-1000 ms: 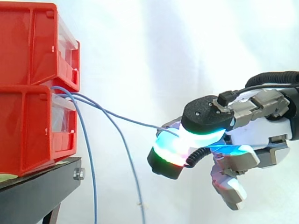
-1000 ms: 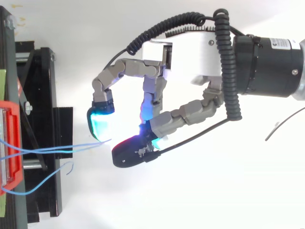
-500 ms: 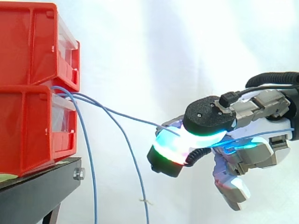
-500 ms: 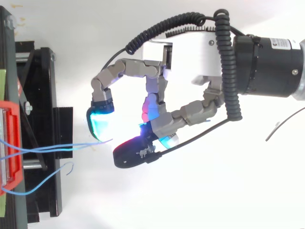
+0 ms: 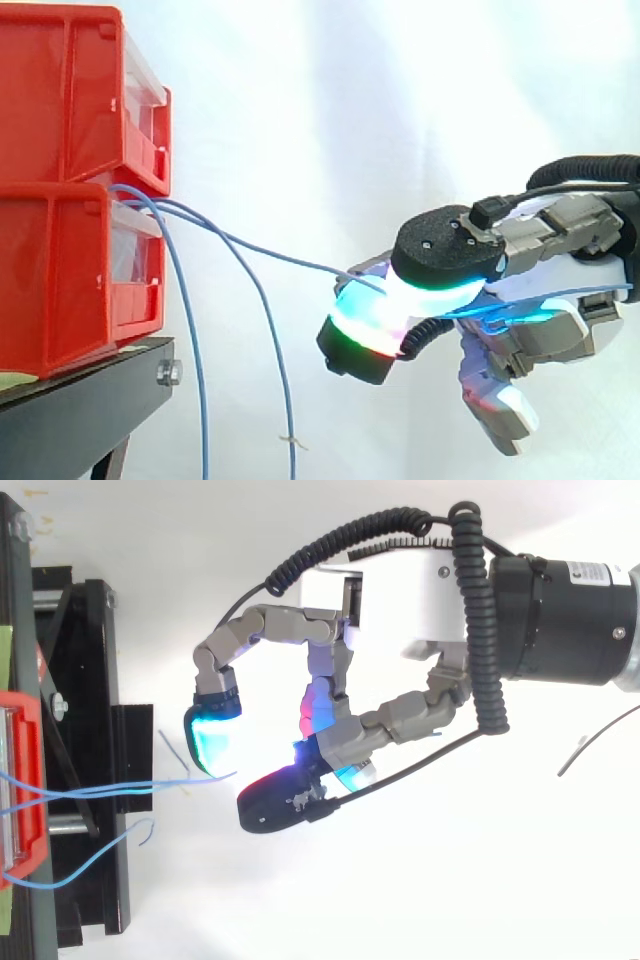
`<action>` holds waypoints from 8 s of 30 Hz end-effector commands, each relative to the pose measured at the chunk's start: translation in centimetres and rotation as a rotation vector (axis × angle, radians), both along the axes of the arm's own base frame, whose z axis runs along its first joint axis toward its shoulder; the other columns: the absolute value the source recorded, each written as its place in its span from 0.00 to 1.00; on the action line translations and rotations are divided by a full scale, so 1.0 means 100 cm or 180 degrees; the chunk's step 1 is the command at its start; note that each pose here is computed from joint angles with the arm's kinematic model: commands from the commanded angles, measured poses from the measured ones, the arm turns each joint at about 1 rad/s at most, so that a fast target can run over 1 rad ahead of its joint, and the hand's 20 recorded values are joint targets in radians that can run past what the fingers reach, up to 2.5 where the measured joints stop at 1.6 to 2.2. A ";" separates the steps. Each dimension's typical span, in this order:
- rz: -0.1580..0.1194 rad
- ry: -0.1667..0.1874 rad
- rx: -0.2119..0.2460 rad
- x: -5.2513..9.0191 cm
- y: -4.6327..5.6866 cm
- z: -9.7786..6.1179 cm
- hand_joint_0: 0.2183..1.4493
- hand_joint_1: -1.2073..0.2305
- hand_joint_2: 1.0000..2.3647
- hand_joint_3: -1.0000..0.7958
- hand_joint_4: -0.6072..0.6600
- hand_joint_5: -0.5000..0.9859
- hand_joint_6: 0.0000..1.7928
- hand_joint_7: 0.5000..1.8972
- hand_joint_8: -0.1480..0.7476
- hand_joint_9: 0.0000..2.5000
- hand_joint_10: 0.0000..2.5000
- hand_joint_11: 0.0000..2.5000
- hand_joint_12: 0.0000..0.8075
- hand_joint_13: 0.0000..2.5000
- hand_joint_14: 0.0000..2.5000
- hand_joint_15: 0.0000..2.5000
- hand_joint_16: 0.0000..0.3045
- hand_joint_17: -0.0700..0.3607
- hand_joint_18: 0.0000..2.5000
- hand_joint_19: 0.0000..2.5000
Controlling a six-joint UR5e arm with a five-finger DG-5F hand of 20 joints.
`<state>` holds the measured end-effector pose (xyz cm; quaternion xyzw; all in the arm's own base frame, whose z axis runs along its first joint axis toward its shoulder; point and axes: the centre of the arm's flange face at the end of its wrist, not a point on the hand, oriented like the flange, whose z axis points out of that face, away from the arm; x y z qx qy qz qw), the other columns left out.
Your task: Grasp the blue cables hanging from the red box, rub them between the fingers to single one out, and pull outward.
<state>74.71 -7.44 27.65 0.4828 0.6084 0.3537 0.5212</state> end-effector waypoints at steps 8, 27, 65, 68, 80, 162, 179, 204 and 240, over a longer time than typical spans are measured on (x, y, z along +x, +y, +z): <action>0.0005 0.0002 0.0000 0.000 0.000 0.000 0.28 0.36 0.01 0.46 0.40 0.34 0.44 0.50 0.54 0.68 0.01 0.29 0.61 0.52 0.01 0.21 0.23 0.53 0.46 0.21; 0.0015 0.0002 0.0001 0.000 0.002 0.000 0.28 0.38 0.01 0.39 0.40 0.33 0.45 0.49 0.53 0.67 0.01 0.29 0.58 0.52 0.01 0.21 0.21 0.50 0.46 0.22; 0.0005 0.0002 -0.0001 0.000 0.001 0.000 0.26 0.37 0.00 0.32 0.39 0.33 0.45 0.48 0.52 0.69 0.01 0.31 0.54 0.53 0.01 0.22 0.18 0.45 0.46 0.24; 0.0010 0.0002 0.0000 0.000 0.002 0.000 0.26 0.37 0.00 0.32 0.39 0.33 0.45 0.48 0.52 0.69 0.01 0.31 0.53 0.54 0.01 0.22 0.18 0.46 0.47 0.24; 0.0005 -0.0003 0.0000 0.000 0.001 0.001 0.29 0.38 0.01 0.42 0.37 0.35 0.43 0.52 0.51 0.76 0.01 0.30 0.56 0.59 0.01 0.20 0.21 0.49 0.52 0.21; 0.0007 0.0055 -0.0016 -0.001 0.006 -0.001 0.29 0.35 0.01 0.54 0.39 0.39 0.35 0.71 0.55 0.40 0.00 0.00 0.63 0.47 0.00 0.08 0.22 0.51 0.50 0.17; -0.0100 0.0399 0.0392 -0.017 0.008 -0.006 0.29 0.35 0.01 0.53 0.39 0.39 0.35 0.70 0.56 0.46 0.00 0.00 0.62 0.49 0.00 0.10 0.22 0.51 0.52 0.18; -0.0174 0.0747 0.0329 -0.051 -0.011 0.032 0.29 0.35 0.01 0.54 0.39 0.39 0.35 0.70 0.55 0.49 0.00 0.01 0.60 0.52 0.00 0.12 0.22 0.51 0.52 0.19; 0.0065 -0.0369 0.0387 -0.055 -0.003 -0.032 0.29 0.34 0.01 0.54 0.40 0.39 0.35 0.71 0.55 0.53 0.00 0.03 0.59 0.53 0.01 0.14 0.21 0.50 0.52 0.19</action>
